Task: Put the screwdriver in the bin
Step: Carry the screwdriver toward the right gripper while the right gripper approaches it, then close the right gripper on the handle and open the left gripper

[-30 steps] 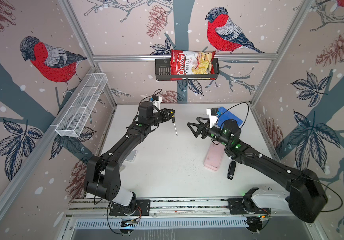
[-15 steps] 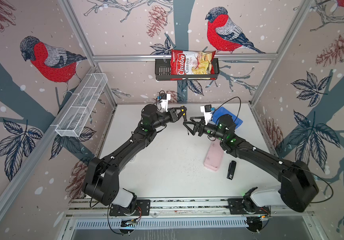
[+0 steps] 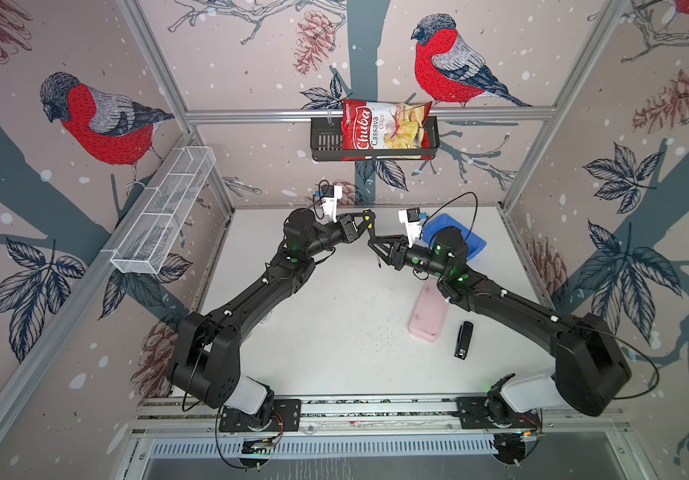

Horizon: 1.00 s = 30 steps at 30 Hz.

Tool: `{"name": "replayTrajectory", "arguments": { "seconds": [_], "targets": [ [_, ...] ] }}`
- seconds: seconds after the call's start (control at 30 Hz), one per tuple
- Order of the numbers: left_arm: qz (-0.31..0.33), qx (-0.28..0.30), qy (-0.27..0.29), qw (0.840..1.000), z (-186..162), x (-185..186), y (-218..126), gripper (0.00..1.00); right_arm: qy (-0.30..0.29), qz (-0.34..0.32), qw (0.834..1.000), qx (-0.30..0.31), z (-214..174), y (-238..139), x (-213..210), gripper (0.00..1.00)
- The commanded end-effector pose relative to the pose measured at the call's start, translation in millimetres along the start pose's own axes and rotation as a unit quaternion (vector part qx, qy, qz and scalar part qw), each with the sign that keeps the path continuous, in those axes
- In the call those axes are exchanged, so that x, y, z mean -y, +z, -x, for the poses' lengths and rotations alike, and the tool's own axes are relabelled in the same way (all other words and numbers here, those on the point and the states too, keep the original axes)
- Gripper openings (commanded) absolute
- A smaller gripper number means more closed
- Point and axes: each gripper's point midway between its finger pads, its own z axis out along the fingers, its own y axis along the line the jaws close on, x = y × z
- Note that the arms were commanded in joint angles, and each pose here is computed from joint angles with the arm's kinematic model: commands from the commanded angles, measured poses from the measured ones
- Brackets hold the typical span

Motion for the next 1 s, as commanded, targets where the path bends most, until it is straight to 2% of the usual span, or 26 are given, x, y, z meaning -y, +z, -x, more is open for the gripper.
{"name": "replayTrajectory", "arguments": {
  "seconds": [0.0, 0.1, 0.33, 0.43, 0.53, 0.77, 0.97],
  "targets": [
    [-0.030, 0.017, 0.021, 0.999, 11, 17, 0, 0.00, -0.006, 0.018, 1.000, 0.022, 14, 1, -9, 0.36],
    [-0.031, 0.016, 0.020, 0.999, 10, 16, 0, 0.00, -0.007, 0.017, 1.000, 0.024, 16, 1, -8, 0.30],
    [-0.033, 0.016, 0.019, 0.999, 10, 17, 0, 0.00, -0.013, 0.013, 1.000, 0.025, 18, -1, -7, 0.07],
    [-0.034, 0.018, 0.019, 0.999, 10, 17, 0, 0.01, -0.016, 0.011, 0.999, 0.025, 19, -2, -6, 0.03],
    [-0.030, 0.020, 0.017, 0.999, 11, 15, 0, 0.22, -0.020, 0.009, 0.999, 0.023, 20, -3, -6, 0.03],
    [-0.019, 0.035, 0.022, 0.999, 17, 15, -2, 0.60, -0.022, -0.006, 0.999, 0.028, 21, -9, 2, 0.02],
    [-0.017, 0.055, 0.068, 0.996, 22, 25, -14, 0.94, -0.040, -0.050, 0.998, 0.024, 20, -22, 25, 0.02]
  ]
}}
